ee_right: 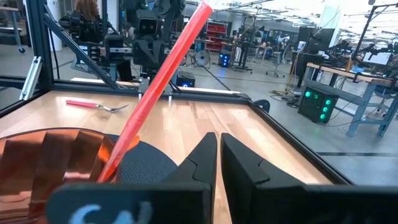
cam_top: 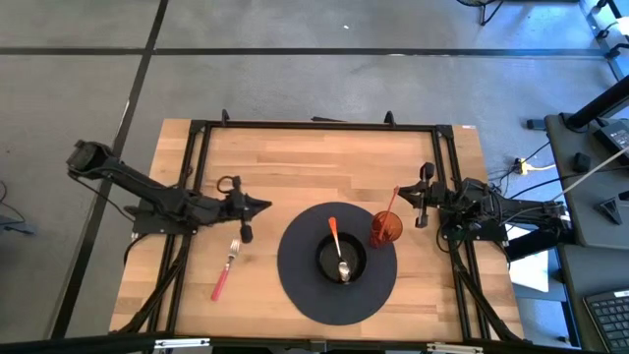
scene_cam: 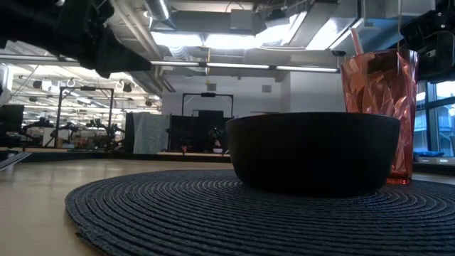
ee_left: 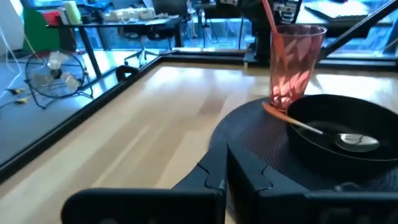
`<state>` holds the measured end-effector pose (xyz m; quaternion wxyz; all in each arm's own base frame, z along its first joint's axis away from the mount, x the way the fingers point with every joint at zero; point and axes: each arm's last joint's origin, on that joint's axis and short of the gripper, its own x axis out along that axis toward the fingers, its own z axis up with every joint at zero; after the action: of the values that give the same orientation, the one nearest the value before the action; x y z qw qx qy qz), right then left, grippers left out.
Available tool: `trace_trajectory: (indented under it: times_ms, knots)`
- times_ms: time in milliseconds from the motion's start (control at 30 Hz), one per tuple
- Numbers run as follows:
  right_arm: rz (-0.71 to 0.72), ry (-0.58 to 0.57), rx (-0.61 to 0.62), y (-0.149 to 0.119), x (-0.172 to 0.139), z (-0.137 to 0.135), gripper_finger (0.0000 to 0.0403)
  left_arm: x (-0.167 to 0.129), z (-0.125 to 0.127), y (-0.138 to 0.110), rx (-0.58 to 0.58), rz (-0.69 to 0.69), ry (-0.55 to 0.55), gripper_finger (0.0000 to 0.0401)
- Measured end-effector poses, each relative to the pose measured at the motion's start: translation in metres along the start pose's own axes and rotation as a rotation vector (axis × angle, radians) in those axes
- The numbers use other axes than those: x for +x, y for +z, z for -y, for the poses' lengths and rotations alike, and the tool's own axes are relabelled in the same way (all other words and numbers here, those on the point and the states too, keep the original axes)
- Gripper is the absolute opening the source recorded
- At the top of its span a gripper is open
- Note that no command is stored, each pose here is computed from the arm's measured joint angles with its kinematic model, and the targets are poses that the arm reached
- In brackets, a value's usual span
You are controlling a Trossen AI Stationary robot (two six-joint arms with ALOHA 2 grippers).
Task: Pick & Place Utensil
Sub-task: Put the pink fork into the black bowl
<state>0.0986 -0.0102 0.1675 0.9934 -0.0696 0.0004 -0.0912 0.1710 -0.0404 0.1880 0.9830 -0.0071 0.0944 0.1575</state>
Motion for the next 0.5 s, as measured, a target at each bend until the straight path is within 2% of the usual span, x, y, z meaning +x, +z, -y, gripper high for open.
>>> trace_trajectory:
  times_ms: [133,267,367,500]
  knots:
    - [0.000,0.000,-0.003,0.000,0.000,0.000,0.0023,-0.010,-0.007,0.004,-0.025,0.066,0.039,0.0002]
    - [0.000,0.000,-0.001,0.000,0.000,0.000,0.0023,-0.023,-0.016,0.019,0.019,0.161,0.079,0.0002]
    - [0.000,0.001,-0.001,0.000,0.000,0.000,0.0023,-0.034,-0.023,0.030,0.019,0.242,0.036,0.0001]
    - [0.000,0.000,-0.002,0.000,0.000,0.000,0.0023,-0.045,-0.028,0.036,-0.048,0.297,-0.026,0.0002]
